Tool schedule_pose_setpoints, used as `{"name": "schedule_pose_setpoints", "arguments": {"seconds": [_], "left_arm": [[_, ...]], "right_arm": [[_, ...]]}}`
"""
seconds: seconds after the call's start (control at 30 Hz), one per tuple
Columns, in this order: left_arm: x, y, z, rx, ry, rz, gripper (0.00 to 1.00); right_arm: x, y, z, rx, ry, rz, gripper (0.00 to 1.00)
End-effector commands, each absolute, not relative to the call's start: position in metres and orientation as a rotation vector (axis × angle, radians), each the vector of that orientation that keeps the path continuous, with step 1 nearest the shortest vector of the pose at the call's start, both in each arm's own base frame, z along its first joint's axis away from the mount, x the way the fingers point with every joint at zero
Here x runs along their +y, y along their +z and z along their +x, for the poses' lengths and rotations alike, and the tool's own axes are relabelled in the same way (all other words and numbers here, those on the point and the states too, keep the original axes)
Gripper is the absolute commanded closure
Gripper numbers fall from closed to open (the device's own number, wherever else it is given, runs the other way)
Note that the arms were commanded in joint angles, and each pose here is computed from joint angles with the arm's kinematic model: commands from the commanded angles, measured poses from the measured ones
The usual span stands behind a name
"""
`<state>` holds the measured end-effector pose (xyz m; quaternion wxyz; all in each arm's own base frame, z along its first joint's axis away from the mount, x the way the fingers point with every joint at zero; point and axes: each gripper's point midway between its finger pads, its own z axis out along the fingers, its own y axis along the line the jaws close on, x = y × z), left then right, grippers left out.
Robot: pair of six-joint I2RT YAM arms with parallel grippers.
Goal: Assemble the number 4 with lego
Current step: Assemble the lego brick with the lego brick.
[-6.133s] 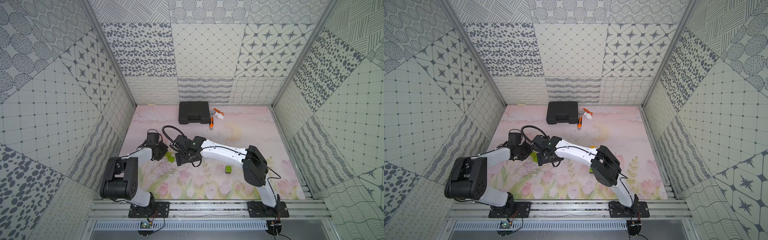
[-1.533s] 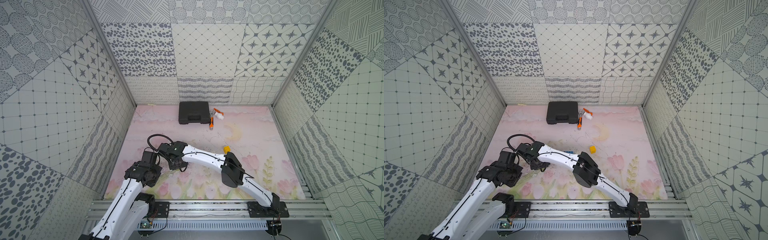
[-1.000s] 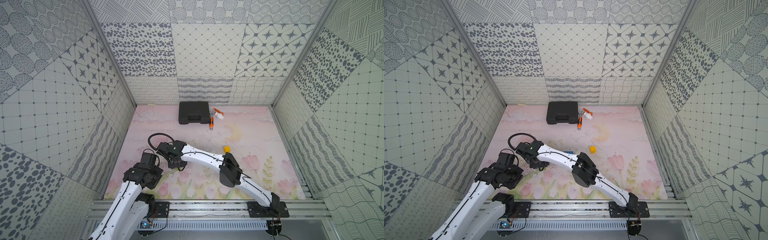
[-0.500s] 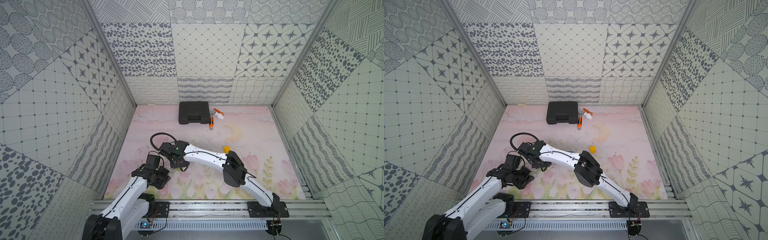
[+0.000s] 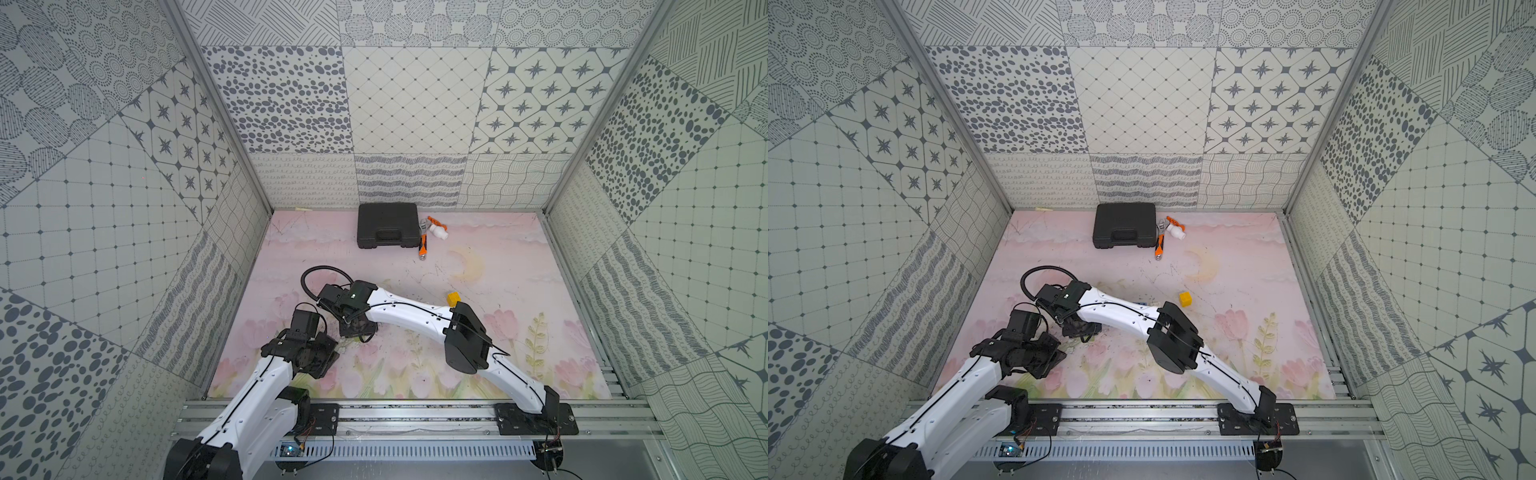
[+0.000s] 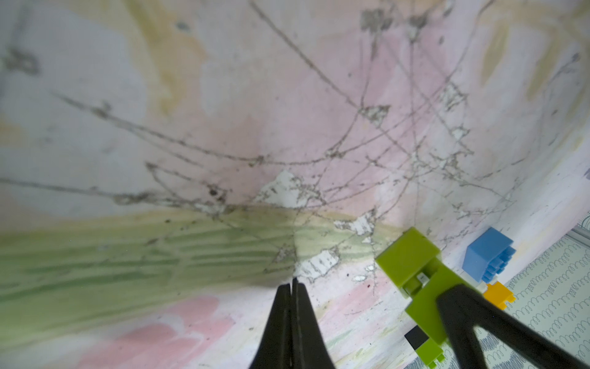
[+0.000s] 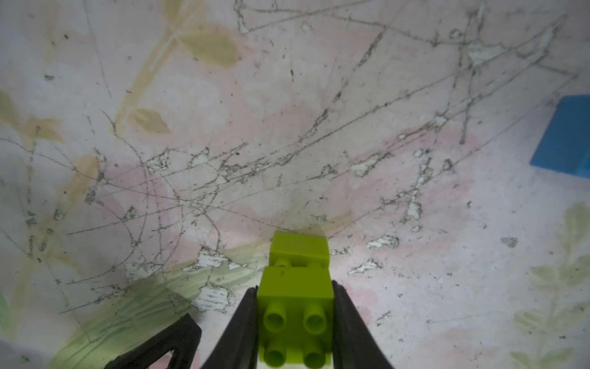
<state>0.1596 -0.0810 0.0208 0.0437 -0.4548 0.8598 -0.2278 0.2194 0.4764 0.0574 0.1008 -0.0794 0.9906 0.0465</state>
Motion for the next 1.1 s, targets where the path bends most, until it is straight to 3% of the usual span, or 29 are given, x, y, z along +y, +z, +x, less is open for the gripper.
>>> {"name": "schedule_pose_setpoints", "arguments": {"seconds": [0.0,0.27,0.73,1.07], "left_arm": [[-0.074,0.020,0.152,2.654,-0.629,-1.386,1.00],[-0.069,0.033,0.148,2.661,-0.595,-1.343,1.00],[-0.071,0.037,0.147,2.665,-0.622,-1.328,1.00],[-0.074,0.038,0.148,2.601,-0.696,-1.363,0.99]], "right_arm": [[0.474,0.038,0.211,2.981,0.082,-0.186,0.89],[0.465,0.024,0.209,3.018,-0.011,-0.100,0.95],[0.452,0.034,0.208,2.978,-0.020,-0.036,0.95],[0.419,-0.003,0.182,3.085,-0.197,-0.134,0.99]]}}
